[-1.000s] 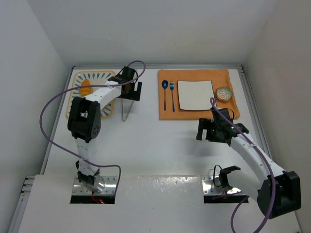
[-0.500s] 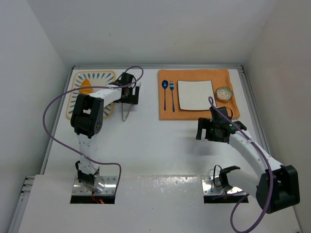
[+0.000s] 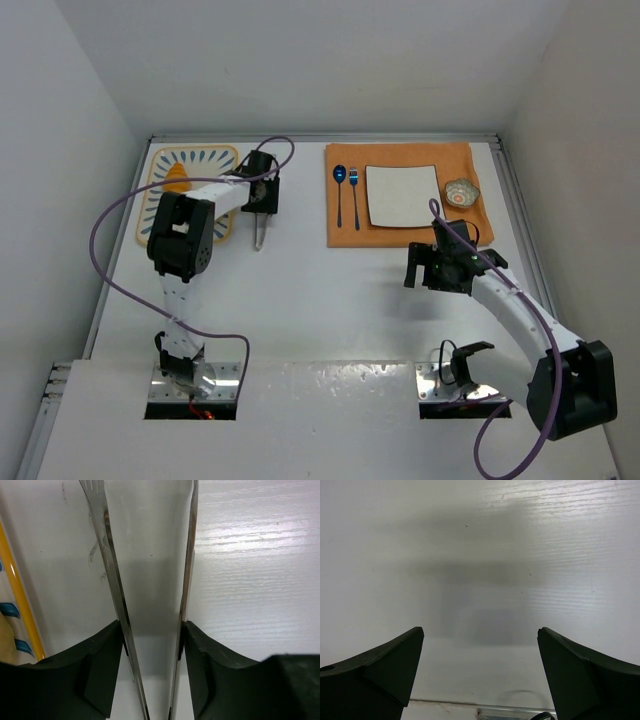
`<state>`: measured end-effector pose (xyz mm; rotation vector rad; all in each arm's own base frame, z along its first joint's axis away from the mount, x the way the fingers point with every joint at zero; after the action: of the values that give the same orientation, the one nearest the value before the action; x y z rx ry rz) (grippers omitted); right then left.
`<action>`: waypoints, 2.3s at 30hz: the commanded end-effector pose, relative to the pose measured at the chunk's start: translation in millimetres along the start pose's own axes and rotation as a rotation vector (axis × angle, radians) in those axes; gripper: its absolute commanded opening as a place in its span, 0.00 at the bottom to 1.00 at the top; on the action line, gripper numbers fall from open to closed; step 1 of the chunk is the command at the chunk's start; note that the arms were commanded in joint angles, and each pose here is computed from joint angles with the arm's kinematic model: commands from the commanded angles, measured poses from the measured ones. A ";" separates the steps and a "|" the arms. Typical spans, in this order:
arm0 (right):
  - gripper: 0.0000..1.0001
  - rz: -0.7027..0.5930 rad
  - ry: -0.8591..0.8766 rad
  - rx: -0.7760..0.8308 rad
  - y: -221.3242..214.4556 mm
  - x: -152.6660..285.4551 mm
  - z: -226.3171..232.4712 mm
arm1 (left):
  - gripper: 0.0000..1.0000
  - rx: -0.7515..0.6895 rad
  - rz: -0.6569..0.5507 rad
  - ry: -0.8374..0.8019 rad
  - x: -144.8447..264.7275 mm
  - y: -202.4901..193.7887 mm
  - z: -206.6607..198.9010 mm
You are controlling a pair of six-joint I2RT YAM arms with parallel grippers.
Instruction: Place the bread
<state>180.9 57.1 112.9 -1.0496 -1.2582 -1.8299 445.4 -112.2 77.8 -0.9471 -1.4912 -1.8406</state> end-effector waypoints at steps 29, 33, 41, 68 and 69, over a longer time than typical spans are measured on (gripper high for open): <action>0.96 -0.075 0.009 0.023 4.6 4.2 -1.8 | 0.57 -0.225 -0.223 -0.185 152.7 99.2 50.6; 0.96 -0.076 0.004 0.014 4.3 7.3 -2.8 | 0.57 -0.220 -0.223 -0.209 150.0 101.6 51.6; 0.97 -0.103 -0.008 0.003 -8.8 8.3 -12.6 | 0.57 -0.205 -0.220 -0.176 149.7 106.8 62.7; 0.97 -0.082 0.063 0.077 -1.4 1.0 -2.1 | 0.61 0.237 -0.084 0.016 140.9 5.9 271.3; 0.97 -0.084 0.058 0.072 -0.5 0.9 -2.8 | 0.61 0.236 -0.089 0.005 140.8 6.6 270.3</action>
<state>170.1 52.2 105.6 -0.9647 -1.3241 -1.8080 405.1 151.2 233.7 -0.7236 -1.6494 -1.6706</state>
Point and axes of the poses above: each gripper's point midway between its finger pads, its own x axis back along the fingers, its own z axis along the line the jaws close on, y = z × x, the point moved 7 cm from there along x, back along the fingers, and after that the axes turned 10 degrees about -x, right-handed, at the moved point
